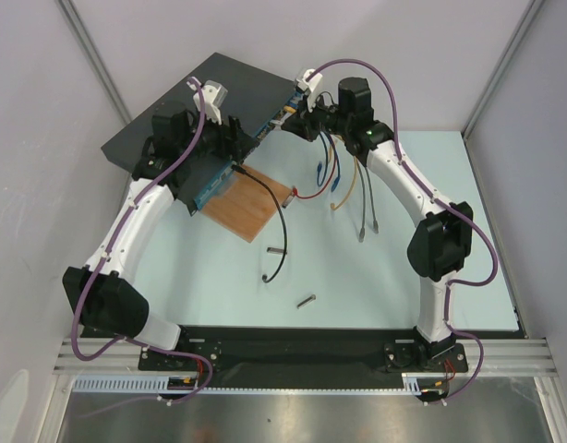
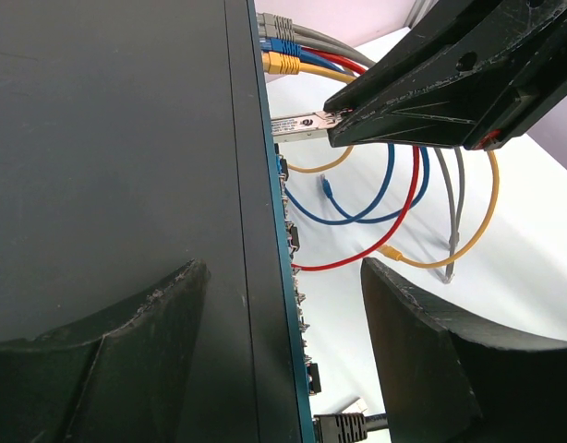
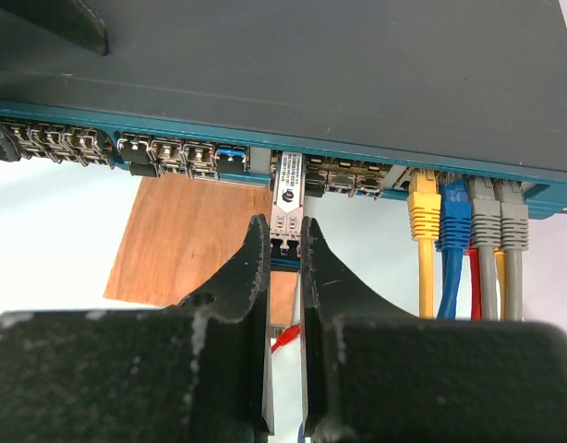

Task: Insert the plug into the switch port

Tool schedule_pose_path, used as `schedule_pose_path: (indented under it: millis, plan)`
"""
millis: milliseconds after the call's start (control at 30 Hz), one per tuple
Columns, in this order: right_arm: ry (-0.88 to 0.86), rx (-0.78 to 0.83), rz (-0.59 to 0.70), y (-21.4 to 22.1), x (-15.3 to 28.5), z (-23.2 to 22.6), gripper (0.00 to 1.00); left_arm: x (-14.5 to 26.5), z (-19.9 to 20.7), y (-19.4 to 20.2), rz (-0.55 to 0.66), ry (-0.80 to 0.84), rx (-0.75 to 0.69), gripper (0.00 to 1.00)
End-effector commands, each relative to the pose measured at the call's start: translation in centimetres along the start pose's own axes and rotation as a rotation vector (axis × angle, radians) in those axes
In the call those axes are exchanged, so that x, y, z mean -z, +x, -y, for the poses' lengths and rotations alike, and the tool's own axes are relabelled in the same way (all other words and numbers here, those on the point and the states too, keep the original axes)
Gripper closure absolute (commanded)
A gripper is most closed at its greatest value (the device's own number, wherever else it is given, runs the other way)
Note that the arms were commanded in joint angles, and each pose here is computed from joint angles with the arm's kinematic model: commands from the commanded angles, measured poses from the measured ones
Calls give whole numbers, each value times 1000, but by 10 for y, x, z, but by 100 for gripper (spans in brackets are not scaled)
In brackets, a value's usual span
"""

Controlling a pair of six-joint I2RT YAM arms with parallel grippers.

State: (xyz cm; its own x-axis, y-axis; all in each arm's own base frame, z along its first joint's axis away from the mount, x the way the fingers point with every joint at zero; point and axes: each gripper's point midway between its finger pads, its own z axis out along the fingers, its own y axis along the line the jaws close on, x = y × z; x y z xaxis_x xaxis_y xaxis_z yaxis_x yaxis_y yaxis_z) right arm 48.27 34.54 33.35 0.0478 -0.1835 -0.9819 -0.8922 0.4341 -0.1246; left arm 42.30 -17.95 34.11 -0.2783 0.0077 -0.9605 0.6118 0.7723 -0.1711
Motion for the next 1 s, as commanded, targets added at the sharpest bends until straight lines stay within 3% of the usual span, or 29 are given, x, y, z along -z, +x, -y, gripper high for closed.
schedule_pose_path:
  millis: [0, 967]
  plan:
    - [-77, 94, 165, -64, -4, -28, 100, 4, -5, -1, 7, -7, -10, 26]
    - [-149, 49, 189, -65, -5, -44, 100, 3, -14, 1, 4, -8, 2, 26]
